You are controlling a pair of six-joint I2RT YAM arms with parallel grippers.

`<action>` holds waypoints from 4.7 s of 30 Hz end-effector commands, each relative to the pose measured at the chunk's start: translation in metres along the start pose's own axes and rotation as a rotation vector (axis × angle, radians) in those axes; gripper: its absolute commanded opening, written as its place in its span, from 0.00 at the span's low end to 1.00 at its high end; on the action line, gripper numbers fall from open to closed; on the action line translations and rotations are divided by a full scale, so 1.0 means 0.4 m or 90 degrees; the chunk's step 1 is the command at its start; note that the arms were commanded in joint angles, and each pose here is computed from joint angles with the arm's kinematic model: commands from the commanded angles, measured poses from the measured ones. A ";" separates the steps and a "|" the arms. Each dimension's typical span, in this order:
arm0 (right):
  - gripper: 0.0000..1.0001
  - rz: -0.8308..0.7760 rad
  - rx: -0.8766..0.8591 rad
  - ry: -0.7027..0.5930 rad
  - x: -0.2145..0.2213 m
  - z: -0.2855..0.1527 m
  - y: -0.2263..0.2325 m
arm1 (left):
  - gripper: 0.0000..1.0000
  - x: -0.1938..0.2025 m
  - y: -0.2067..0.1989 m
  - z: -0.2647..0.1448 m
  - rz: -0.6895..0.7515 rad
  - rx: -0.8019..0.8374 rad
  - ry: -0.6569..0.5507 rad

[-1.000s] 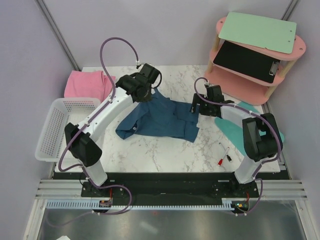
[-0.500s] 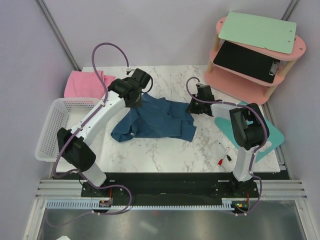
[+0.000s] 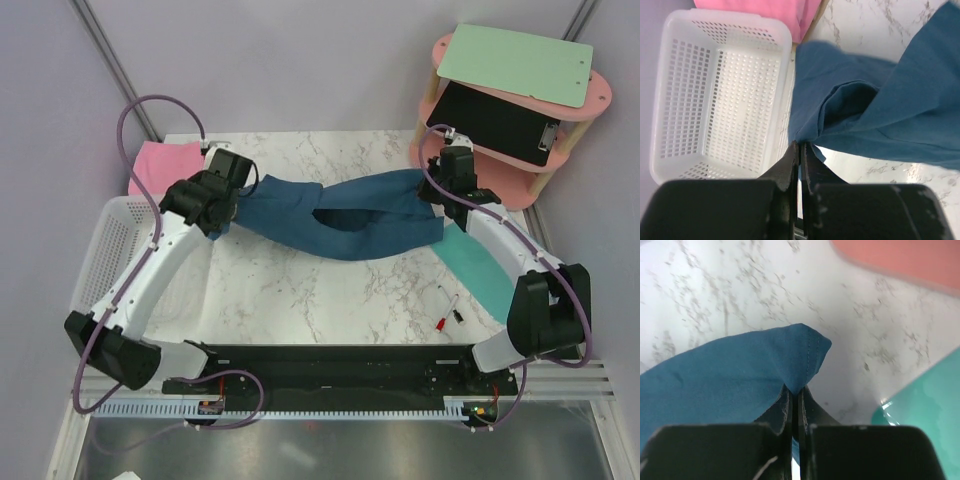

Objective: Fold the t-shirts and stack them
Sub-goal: Flatten out the tshirt

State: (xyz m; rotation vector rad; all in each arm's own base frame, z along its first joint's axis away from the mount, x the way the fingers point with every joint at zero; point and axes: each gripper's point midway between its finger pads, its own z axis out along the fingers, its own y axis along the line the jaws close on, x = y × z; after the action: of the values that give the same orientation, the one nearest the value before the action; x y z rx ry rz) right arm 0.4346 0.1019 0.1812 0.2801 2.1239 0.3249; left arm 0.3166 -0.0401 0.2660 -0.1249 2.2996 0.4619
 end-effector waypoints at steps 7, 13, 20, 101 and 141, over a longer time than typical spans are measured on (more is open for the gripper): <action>0.00 -0.039 0.128 0.165 0.219 0.003 -0.156 | 0.25 0.349 0.008 -0.001 -0.005 0.034 0.195; 0.50 -0.043 0.101 0.188 0.227 0.009 -0.134 | 1.00 0.352 -0.005 -0.013 -0.033 0.058 0.194; 0.68 -0.030 0.108 0.172 0.195 -0.013 -0.134 | 1.00 0.283 -0.068 0.000 -0.027 0.116 0.169; 0.56 0.147 0.075 0.229 0.333 -0.109 -0.207 | 1.00 0.412 -0.127 0.102 0.030 0.114 0.238; 0.00 0.162 -0.001 0.019 -0.054 0.060 -0.092 | 1.00 0.372 -0.128 0.115 0.025 0.101 0.220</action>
State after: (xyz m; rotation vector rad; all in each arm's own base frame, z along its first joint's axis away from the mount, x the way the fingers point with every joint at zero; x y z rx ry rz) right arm 0.4291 0.0736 0.1535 0.5116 2.2200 0.5167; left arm 0.2386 -0.0625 0.0963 -0.0915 2.7500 0.3104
